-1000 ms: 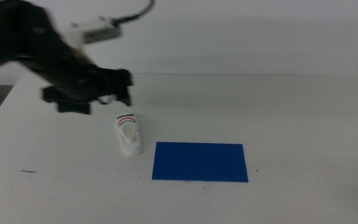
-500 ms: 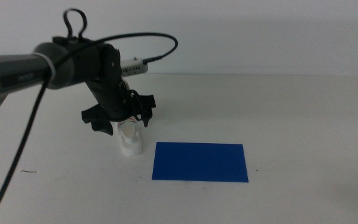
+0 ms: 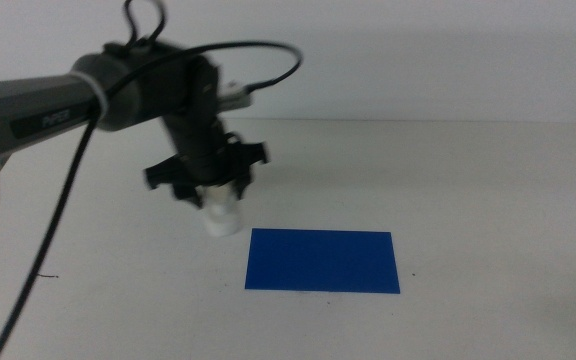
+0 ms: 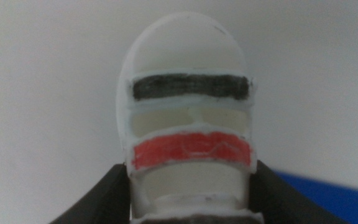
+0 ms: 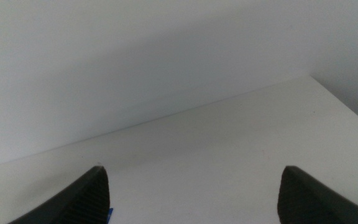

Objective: Use one arm to grab the shoe from the table and place it on the mat.

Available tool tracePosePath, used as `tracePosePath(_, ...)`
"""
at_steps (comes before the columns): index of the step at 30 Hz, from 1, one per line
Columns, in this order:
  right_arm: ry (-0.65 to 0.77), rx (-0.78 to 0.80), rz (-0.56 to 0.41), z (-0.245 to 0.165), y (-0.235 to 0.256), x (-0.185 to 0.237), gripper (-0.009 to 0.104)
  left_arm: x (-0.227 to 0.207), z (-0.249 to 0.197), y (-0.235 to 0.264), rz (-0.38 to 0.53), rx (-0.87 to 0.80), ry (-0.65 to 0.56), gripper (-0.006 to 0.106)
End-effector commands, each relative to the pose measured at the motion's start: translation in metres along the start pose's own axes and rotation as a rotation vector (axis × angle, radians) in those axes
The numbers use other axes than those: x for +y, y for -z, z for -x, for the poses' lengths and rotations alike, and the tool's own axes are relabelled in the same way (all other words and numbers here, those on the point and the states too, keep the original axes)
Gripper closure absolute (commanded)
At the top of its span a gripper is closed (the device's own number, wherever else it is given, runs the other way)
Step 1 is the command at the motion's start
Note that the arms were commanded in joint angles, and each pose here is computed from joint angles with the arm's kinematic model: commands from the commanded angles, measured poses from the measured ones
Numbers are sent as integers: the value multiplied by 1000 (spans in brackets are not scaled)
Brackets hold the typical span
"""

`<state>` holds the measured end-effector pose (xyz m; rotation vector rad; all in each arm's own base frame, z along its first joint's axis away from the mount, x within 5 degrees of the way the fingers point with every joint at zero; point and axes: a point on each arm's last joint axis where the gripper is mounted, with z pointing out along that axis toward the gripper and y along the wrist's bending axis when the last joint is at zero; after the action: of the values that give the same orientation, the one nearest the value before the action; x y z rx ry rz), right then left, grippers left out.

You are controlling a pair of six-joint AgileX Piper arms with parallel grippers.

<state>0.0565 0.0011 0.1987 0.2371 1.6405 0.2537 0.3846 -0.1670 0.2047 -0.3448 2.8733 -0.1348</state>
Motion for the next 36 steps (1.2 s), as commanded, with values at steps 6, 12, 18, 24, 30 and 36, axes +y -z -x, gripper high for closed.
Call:
tracePosePath(6, 15, -10, 4, 0, 0, 0, 16, -89, -58, 42, -62, 20, -46, 86)
tracePosePath(12, 15, -10, 4, 0, 0, 0, 16, -121, -100, 41, -37, -33, -14, 84)
tracePosePath(18, 15, -10, 4, 0, 0, 0, 16, -122, -103, 42, -28, -41, -25, 84)
tracePosePath(24, 15, -10, 4, 0, 0, 0, 16, -123, -101, 40, -22, -63, -48, 84)
tracePosePath(30, 15, -10, 4, 0, 0, 0, 16, -116, -91, 32, -6, -57, -15, 84)
tracePosePath(36, 15, -10, 4, 0, 0, 0, 16, -114, -87, 5, 25, -7, -12, 84)
